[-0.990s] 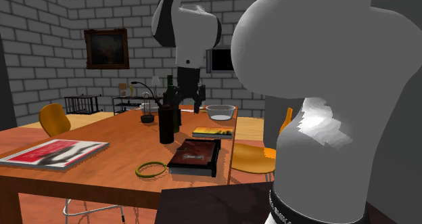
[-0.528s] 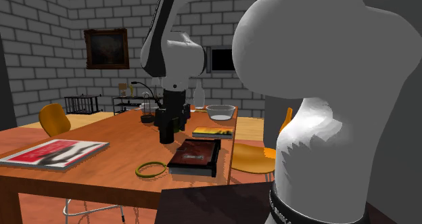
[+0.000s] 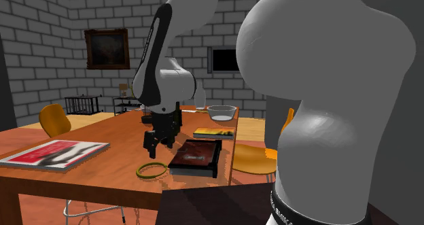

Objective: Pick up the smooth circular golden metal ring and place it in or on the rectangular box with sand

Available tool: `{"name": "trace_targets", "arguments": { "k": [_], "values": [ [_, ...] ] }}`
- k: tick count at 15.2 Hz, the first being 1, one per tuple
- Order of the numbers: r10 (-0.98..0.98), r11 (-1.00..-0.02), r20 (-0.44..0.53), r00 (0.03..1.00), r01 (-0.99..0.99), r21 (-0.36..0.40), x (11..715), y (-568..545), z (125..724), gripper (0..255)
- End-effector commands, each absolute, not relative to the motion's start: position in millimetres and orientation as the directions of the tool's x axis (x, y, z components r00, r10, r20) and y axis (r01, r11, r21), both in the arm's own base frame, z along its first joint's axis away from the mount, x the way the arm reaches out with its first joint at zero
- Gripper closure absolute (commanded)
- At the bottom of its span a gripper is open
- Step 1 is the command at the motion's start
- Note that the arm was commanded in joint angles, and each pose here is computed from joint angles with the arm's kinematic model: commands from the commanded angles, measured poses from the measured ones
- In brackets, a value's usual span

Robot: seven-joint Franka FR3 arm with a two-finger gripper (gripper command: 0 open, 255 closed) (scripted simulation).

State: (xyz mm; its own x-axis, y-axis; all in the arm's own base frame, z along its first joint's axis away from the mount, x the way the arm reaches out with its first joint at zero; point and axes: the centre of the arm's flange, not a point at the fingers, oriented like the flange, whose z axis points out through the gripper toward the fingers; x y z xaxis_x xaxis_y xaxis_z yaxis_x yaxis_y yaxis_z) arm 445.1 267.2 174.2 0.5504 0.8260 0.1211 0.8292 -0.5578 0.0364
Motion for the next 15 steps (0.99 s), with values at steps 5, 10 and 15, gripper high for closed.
{"name": "trace_targets", "arguments": {
  "k": [5, 10, 15],
  "values": [
    [0.828, -0.554, 0.122, 0.547, 0.831, 0.038, 448.2, 271.4, 141.1, 0],
    [0.828, -0.554, 0.122, 0.547, 0.831, 0.038, 448.5, 271.6, 138.1, 0],
    [0.828, -0.554, 0.122, 0.547, 0.831, 0.038, 448.5, 271.6, 138.1, 255]
  ]
}}
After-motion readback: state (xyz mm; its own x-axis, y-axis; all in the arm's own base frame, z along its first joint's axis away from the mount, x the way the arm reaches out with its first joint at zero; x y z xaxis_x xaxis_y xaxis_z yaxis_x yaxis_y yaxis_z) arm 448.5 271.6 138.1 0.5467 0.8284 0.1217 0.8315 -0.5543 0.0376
